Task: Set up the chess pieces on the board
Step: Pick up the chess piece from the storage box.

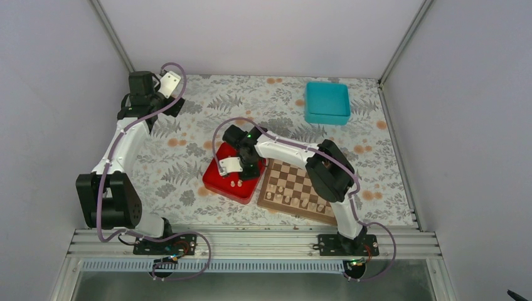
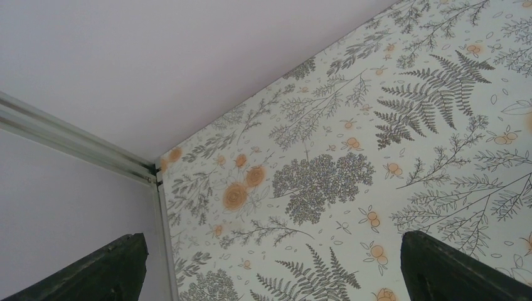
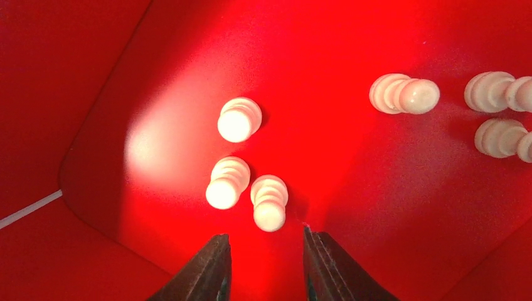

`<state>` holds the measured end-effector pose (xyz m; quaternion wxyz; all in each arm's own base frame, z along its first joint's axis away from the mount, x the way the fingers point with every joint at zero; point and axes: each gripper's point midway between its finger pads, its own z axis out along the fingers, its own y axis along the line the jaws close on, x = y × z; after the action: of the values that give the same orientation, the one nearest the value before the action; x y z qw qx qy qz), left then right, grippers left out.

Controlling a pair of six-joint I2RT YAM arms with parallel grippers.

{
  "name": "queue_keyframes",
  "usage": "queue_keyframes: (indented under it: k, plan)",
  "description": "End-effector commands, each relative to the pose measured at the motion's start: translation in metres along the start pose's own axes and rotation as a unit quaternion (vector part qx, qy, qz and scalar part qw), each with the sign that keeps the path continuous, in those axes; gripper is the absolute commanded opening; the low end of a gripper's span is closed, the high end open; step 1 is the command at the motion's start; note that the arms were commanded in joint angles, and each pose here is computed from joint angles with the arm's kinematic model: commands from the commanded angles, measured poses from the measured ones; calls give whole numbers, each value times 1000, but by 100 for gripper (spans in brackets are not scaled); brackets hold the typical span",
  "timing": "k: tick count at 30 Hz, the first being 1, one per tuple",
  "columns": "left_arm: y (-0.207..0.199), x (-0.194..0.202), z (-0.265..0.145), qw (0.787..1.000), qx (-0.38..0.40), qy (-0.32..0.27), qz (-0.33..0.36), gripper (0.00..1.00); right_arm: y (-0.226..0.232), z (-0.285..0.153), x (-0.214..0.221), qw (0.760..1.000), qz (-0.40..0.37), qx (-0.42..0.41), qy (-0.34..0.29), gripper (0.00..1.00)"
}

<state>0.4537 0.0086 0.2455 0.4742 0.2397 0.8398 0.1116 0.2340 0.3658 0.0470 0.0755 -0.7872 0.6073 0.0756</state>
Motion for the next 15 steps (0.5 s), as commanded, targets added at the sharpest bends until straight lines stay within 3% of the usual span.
queue_keyframes:
  k: [1,11,15]
  plan:
    - [4,-9,-9,1000,-5,-21,-7,100,3,9,-9,1000,-16,-7,-4,31]
    - [5,-11,-11,1000,-6,-25,-7,100,0,15,-18,1000,-20,-4,-15,31]
    - [3,-10,-9,1000,-4,-24,-7,100,-3,16,-22,1000,-20,2,-22,26]
